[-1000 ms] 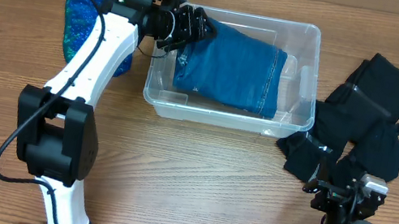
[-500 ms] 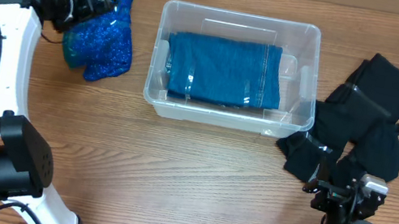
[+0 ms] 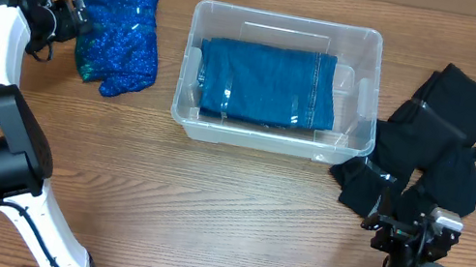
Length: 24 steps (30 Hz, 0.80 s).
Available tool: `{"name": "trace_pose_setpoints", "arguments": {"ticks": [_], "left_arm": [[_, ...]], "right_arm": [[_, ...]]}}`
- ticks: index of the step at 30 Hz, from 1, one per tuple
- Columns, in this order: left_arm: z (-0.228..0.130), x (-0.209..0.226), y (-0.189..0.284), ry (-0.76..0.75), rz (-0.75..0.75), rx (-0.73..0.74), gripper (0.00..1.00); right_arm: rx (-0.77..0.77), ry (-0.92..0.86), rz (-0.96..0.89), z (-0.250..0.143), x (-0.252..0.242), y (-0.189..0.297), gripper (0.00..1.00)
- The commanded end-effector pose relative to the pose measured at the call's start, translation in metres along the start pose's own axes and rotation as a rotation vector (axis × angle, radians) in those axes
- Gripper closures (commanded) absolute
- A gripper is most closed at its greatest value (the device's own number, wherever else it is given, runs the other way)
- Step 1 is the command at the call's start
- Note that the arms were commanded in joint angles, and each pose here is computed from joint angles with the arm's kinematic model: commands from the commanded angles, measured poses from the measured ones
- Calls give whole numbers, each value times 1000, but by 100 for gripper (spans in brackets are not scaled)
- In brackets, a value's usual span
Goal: Pack container
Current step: 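Move the left gripper to the sparkly blue cloth and grasp it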
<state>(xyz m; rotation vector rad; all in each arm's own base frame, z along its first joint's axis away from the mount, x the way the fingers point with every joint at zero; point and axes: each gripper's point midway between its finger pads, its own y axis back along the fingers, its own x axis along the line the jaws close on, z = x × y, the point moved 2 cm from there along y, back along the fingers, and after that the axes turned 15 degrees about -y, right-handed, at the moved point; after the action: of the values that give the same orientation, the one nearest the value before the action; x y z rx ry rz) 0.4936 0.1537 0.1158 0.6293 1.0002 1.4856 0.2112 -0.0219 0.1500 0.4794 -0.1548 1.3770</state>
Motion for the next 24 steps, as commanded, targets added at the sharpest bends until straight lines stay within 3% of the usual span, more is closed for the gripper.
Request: {"name": "trace_pose_setpoints", "arguments": {"ticks": [1,8,17,19,20,22,24], "left_arm": [[4,1,-14,-38,-8,-15,0],[8,7,-50,-50,-31,-53,0],[-8,-25,-103,-37,-324,-62,2],[-16,-30,-111,-10,-372,-36,16],[-18,-31,-111,-6,-383,-30,28],[-22,-34,-109,4,-406,-13,61],[-20,-42,-101,9,-466,-15,85]], "right_arm": [[-11,1,4,1,1,0,0],[-11,1,4,1,1,0,0],[-11,1,4,1,1,0,0],[-11,1,4,1,1,0,0],[-11,1,4,1,1,0,0],[-11,1,4,1,1,0,0],[-11,1,4,1,1,0,0]]}}
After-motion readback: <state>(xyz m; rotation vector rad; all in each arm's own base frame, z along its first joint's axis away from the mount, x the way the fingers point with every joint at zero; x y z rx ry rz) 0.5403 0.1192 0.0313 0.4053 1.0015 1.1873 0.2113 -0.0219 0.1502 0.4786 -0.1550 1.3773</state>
